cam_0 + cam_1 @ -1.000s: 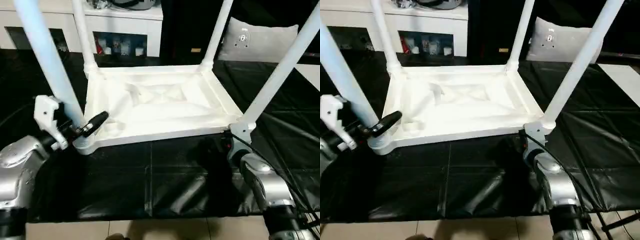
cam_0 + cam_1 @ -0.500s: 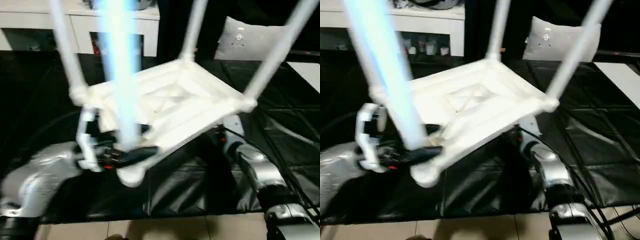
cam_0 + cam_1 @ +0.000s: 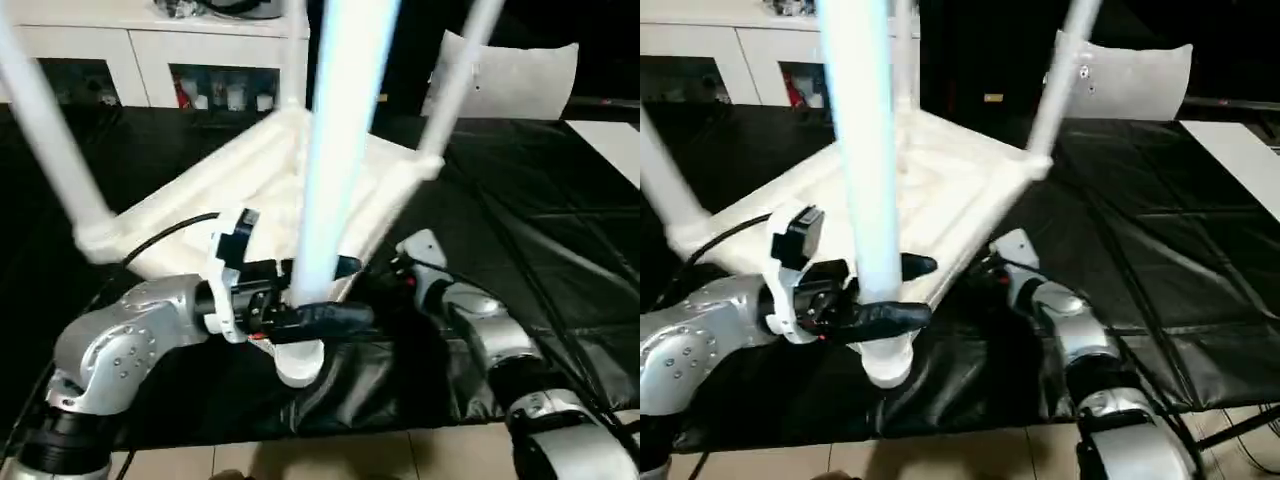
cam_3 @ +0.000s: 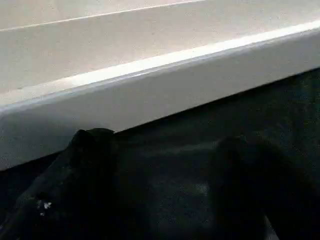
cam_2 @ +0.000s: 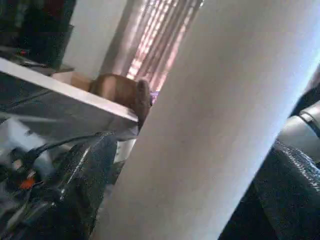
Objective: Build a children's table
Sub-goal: Rotate table base
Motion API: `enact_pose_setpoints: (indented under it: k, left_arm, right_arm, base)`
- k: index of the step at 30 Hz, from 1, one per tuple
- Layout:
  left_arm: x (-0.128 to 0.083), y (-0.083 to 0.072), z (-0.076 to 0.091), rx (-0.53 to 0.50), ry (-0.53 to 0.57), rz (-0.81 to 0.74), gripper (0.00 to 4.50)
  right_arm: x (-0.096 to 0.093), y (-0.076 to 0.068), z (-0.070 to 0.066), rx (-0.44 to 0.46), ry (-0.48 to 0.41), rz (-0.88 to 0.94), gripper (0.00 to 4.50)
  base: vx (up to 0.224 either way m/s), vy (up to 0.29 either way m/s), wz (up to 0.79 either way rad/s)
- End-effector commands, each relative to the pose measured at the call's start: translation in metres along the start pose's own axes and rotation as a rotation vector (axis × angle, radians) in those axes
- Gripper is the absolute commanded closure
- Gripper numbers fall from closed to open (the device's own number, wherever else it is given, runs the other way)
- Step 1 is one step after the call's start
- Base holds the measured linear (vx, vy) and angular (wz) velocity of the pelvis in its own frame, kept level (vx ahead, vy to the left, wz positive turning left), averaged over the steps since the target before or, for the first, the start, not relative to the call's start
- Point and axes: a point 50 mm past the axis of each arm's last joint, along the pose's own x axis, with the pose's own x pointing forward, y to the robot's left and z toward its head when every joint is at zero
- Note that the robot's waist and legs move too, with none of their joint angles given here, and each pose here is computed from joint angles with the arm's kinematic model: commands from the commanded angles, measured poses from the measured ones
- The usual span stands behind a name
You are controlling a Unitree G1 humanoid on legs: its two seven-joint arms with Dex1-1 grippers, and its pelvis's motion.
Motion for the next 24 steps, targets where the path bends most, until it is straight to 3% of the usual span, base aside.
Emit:
enact_pose_setpoints:
  k: [1, 2, 5, 10, 16, 20, 22, 24]
  left_arm:
    - [0.020, -0.006, -0.001, 0.006, 0.002, -0.105, 0.06]
    - [0.021, -0.005, -0.001, 0.008, 0.001, -0.103, 0.06]
    - [0.035, 0.021, 0.005, 0.110, -0.050, 0.066, 0.06]
    - [0.048, 0.033, 0.010, 0.180, -0.088, 0.152, 0.06]
    - [0.065, 0.042, 0.012, 0.217, -0.142, 0.214, 0.06]
    - [0.075, 0.046, 0.005, 0.289, -0.111, 0.268, 0.06]
    - [0.072, 0.049, -0.002, 0.319, -0.054, 0.275, 0.06]
    - [0.056, 0.050, -0.014, 0.319, 0.069, 0.232, 0.06]
  right_arm:
    - [0.017, 0.025, 0.017, -0.052, -0.054, 0.123, 0.00]
    - [0.017, 0.025, 0.017, -0.053, -0.055, 0.125, 0.00]
    - [0.022, 0.029, 0.017, -0.046, -0.058, 0.121, 0.00]
    - [0.021, 0.026, 0.015, -0.033, -0.064, 0.088, 0.00]
    - [0.012, 0.009, 0.008, -0.003, -0.058, -0.011, 0.00]
    - [0.001, -0.008, 0.000, 0.033, -0.056, -0.107, 0.00]
    - [-0.007, -0.018, -0.002, 0.058, -0.070, -0.148, 0.00]
    - [-0.020, -0.031, -0.003, 0.118, -0.116, -0.172, 0.00]
  base:
    - [0.000, 0.000, 0.00]
    - [0.000, 0.000, 0.00]
    - [0.000, 0.000, 0.00]
    - [0.000, 0.000, 0.00]
    - [0.000, 0.000, 0.00]
    - [0.000, 0.000, 0.00]
    - [0.000, 0.000, 0.00]
    - [0.000, 0.000, 0.00]
